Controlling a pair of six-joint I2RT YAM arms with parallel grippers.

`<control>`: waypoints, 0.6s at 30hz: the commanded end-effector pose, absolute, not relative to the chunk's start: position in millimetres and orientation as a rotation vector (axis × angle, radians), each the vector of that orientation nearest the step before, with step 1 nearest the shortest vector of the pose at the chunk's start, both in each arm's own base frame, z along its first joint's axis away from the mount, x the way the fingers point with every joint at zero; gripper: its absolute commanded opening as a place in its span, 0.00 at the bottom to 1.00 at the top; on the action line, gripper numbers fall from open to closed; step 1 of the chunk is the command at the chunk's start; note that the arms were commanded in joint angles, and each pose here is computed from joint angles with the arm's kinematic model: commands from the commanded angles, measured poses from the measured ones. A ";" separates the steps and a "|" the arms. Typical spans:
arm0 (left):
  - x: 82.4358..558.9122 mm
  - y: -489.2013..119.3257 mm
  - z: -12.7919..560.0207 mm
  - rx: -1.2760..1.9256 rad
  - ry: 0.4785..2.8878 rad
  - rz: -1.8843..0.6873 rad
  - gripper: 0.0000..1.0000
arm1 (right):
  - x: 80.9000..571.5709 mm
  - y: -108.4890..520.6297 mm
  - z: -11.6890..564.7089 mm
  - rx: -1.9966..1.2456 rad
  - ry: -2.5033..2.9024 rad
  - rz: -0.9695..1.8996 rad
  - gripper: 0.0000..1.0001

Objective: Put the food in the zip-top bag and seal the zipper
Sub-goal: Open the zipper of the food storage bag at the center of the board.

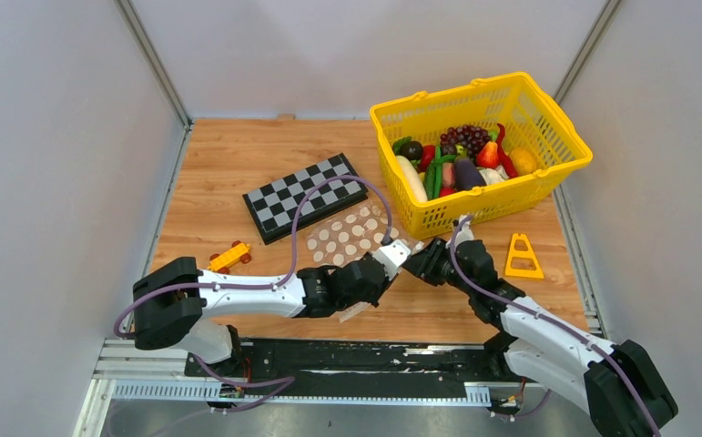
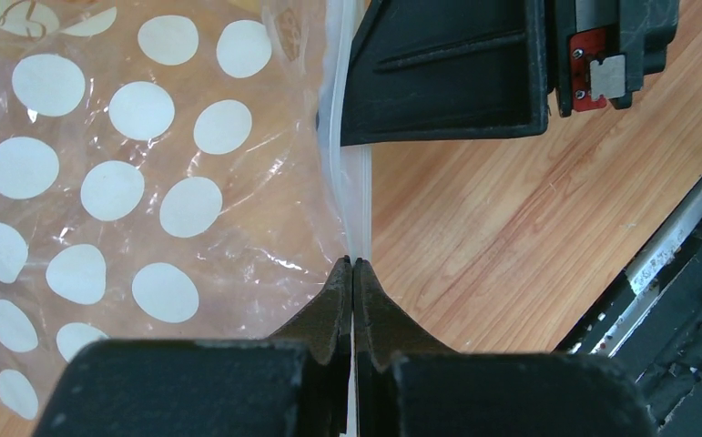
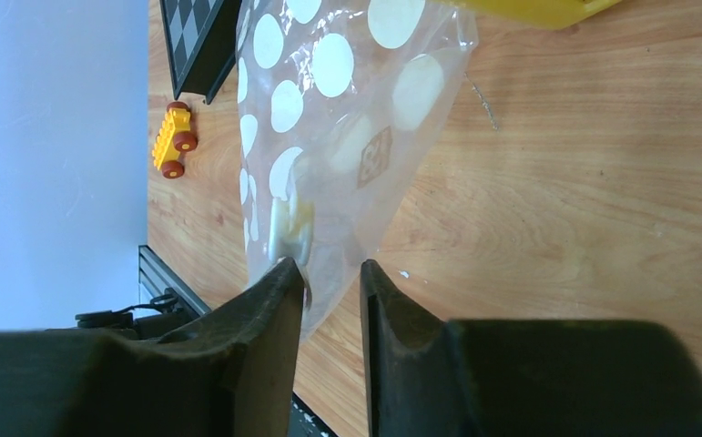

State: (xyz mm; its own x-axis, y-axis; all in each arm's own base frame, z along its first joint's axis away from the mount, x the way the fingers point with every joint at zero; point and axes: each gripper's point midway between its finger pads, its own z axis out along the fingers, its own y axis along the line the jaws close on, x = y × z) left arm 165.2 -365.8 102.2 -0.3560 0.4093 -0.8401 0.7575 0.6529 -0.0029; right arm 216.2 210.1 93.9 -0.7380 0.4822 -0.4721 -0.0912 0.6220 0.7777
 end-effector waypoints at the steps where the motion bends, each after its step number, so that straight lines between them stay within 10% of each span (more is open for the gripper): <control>1: 163.5 -375.5 122.5 0.861 1.942 -0.578 0.00 | 228.9 217.6 118.3 0.273 2.087 1.107 0.24; 10: 165.0 -372.0 109.9 0.846 1.972 -0.548 0.00 | 224.4 219.8 115.1 0.257 2.116 1.115 0.00; 14: 165.4 -370.6 102.5 0.850 1.990 -0.530 0.51 | 220.3 223.0 117.9 0.245 2.126 1.144 0.00; 18: 170.6 -365.6 94.4 0.848 2.007 -0.465 0.60 | 216.0 227.8 127.9 0.222 2.131 1.186 0.00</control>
